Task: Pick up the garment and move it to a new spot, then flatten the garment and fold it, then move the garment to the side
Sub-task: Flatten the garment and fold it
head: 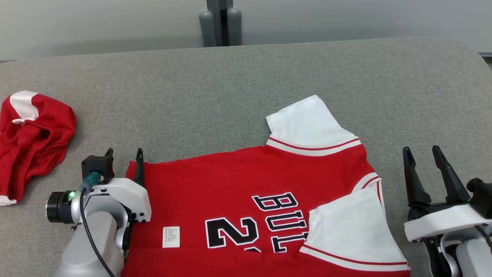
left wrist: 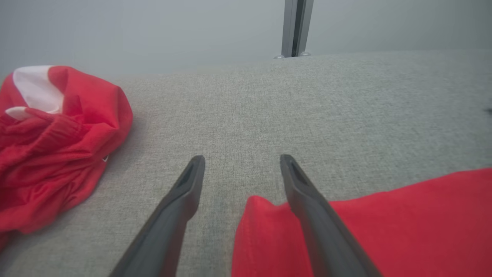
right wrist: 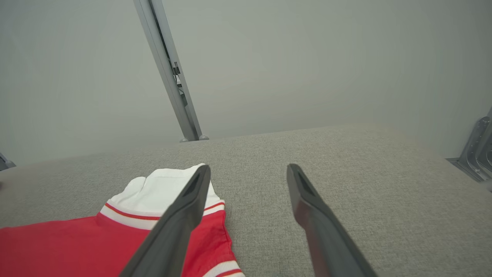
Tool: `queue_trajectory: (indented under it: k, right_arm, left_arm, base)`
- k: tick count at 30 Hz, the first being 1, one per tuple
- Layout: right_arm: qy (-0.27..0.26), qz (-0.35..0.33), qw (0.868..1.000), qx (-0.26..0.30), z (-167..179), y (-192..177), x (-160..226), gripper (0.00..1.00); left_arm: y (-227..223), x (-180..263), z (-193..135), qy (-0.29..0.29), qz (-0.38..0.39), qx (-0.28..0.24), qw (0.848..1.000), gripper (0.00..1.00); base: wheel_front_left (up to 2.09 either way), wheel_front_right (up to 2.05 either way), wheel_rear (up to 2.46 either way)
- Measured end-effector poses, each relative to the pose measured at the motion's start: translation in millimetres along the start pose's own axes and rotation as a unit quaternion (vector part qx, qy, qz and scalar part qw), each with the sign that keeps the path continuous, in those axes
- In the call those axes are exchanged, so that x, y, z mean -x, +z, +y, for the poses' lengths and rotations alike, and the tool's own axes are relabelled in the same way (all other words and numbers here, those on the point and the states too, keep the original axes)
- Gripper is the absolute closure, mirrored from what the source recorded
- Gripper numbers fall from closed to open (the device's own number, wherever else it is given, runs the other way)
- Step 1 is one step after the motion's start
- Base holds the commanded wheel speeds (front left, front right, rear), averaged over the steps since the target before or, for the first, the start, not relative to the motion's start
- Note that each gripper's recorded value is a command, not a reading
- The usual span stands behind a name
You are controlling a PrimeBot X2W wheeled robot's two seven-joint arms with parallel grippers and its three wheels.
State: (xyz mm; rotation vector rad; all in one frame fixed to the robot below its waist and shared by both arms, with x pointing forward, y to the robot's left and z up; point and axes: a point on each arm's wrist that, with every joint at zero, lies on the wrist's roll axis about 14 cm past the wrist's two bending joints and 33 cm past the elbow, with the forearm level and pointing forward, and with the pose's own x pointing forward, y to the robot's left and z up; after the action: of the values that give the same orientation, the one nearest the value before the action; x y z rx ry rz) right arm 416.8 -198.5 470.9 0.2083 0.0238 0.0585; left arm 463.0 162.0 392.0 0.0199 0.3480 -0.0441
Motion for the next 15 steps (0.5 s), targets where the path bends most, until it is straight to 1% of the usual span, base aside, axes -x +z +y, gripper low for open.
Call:
queue_trajectory:
  k: [7, 15]
  right_arm:
    - [0.001, 0.002, 1.0, -0.001, 1, -1, 2, 0.0]
    - [-0.002, 0.006, 1.0, -0.002, -1, -3, 3, 0.0]
  left_arm:
    - [-31, 9, 0, -0.004, 0.052, -0.01, 0.999, 0.0]
    - [-35, 8, -2, -0.006, 0.063, -0.002, 0.998, 0.0]
  base:
    - [0.0, 0.0, 0.0]
    - [0.0, 0.0, 0.0]
